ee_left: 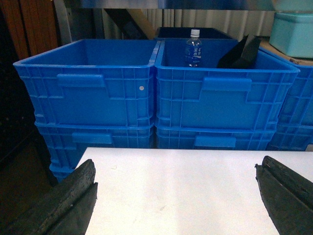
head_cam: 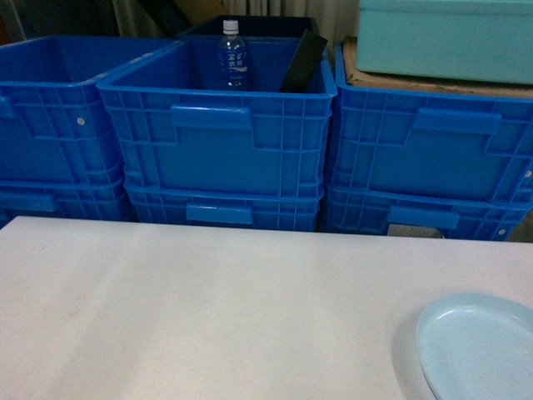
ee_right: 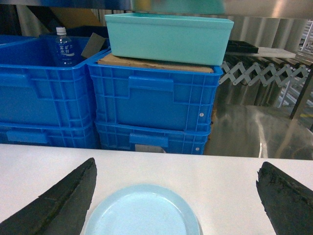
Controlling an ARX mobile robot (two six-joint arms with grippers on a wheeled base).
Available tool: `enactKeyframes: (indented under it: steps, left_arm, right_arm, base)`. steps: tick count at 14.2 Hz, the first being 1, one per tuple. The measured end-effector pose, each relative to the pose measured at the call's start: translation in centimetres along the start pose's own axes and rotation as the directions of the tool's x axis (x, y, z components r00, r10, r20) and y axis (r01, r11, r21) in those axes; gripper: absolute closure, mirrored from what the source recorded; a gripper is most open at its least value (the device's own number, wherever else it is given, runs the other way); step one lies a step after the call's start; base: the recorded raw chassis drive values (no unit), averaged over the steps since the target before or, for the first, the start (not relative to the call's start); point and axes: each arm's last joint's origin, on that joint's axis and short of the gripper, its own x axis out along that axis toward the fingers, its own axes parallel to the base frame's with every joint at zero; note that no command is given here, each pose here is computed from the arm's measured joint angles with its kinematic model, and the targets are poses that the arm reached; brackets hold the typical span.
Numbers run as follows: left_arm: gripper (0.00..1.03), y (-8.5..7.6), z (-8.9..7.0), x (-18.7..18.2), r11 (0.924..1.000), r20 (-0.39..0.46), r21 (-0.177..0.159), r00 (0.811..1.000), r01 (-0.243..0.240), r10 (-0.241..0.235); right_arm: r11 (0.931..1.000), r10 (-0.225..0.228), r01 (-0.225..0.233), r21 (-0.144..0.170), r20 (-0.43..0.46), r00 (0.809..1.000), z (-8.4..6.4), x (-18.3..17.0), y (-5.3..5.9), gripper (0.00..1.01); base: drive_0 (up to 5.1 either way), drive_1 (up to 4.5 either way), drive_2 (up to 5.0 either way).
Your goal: Place blue tray on left shelf second layer neatly
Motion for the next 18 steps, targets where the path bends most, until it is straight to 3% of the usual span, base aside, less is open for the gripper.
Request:
enactKeyframes:
  steps: [18]
  left_arm:
    - [0.05,0.0,0.0,0.0,1.0,0.0,0.0,1.0,0.0,0.0]
  right_arm:
    - [1.0,0.0,0.0,0.0,0.0,1.0,0.0,0.0,0.0,0.03]
  base:
    - [0.0,0.0,0.0]
